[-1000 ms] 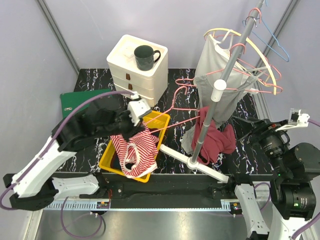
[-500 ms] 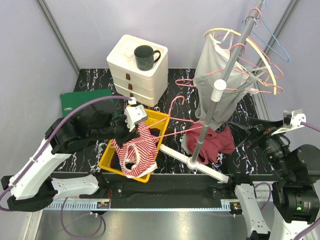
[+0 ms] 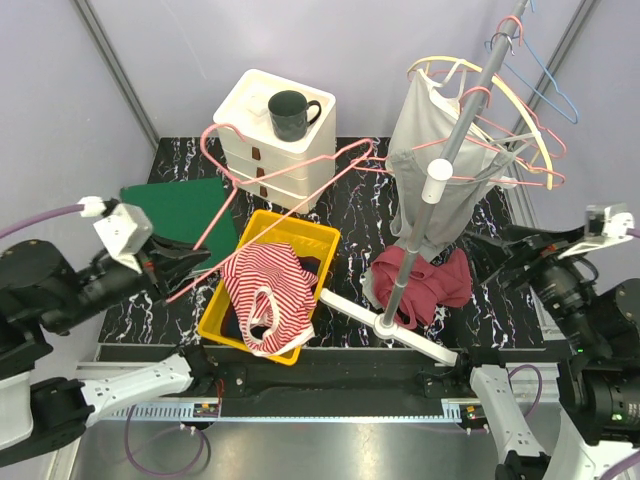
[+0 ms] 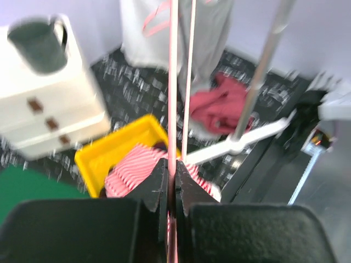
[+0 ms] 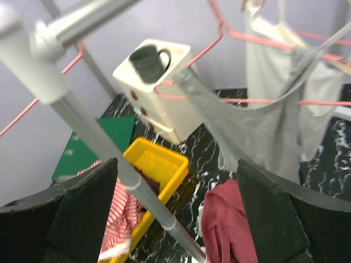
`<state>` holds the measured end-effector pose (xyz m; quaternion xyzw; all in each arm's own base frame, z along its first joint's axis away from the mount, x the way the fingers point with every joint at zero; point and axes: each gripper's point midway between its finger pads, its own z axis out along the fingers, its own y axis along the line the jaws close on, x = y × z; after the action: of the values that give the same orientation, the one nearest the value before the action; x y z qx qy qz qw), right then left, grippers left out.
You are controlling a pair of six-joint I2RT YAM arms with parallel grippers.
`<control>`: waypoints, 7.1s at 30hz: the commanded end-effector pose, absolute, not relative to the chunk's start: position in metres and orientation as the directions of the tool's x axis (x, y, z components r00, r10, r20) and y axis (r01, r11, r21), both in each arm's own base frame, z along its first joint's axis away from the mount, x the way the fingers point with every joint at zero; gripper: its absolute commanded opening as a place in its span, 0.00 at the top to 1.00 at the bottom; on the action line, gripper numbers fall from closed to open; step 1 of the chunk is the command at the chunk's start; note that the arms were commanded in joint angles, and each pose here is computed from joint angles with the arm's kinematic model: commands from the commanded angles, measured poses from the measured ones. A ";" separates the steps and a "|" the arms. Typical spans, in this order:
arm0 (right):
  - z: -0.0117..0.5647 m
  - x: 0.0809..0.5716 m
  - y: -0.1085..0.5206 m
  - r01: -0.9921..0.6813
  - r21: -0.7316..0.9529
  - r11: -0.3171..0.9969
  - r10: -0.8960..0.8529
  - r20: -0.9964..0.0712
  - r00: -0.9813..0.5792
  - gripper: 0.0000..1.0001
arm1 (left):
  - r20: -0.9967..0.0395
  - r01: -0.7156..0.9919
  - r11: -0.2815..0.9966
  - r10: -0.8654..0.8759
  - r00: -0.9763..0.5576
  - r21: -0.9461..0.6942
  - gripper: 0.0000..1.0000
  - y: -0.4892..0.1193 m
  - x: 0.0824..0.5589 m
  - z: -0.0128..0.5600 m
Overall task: Remove the tank top from the hanger
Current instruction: Remove the tank top from the hanger, then place the hanger at the clothesline, then pick up the tank top from the center of the board, then place the tank top in the bin.
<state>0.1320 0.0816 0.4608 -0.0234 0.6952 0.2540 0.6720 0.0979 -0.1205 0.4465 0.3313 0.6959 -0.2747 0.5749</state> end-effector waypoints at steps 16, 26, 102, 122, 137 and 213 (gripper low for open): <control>0.465 0.129 0.027 -0.084 0.267 0.960 0.268 -0.963 -0.001 0.05 | -0.940 0.974 0.142 0.317 0.124 0.177 1.00 -0.280 0.135 0.478; 0.457 0.122 0.021 -0.056 0.237 0.970 0.237 -0.971 0.010 0.04 | -0.940 0.994 0.017 0.327 0.095 0.106 1.00 -0.326 0.143 0.463; 0.055 0.239 0.076 0.604 0.703 0.375 0.892 -0.097 -0.442 0.42 | -0.810 0.525 0.622 -0.379 -0.446 -0.580 0.11 -0.191 0.151 0.278; 0.249 0.255 0.186 0.093 0.992 0.082 0.644 0.019 -0.765 1.00 | -0.711 0.679 0.318 -0.554 -0.433 -0.661 0.02 -0.254 0.161 0.287; 0.295 0.241 0.256 0.038 0.998 -0.048 0.464 0.056 -0.884 1.00 | -0.841 0.711 0.464 -0.402 -0.362 -0.528 0.01 -0.296 0.199 0.259; 0.278 0.122 -0.045 0.402 0.716 0.571 0.759 -0.646 0.074 0.24 | -0.746 0.068 0.783 -0.557 -0.364 -0.618 0.21 -0.103 0.181 0.186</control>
<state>0.1424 -0.0146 0.2748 0.4085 0.6860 0.1926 0.5704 0.1832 -0.0994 0.1490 -0.1622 0.8029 -0.2464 0.5180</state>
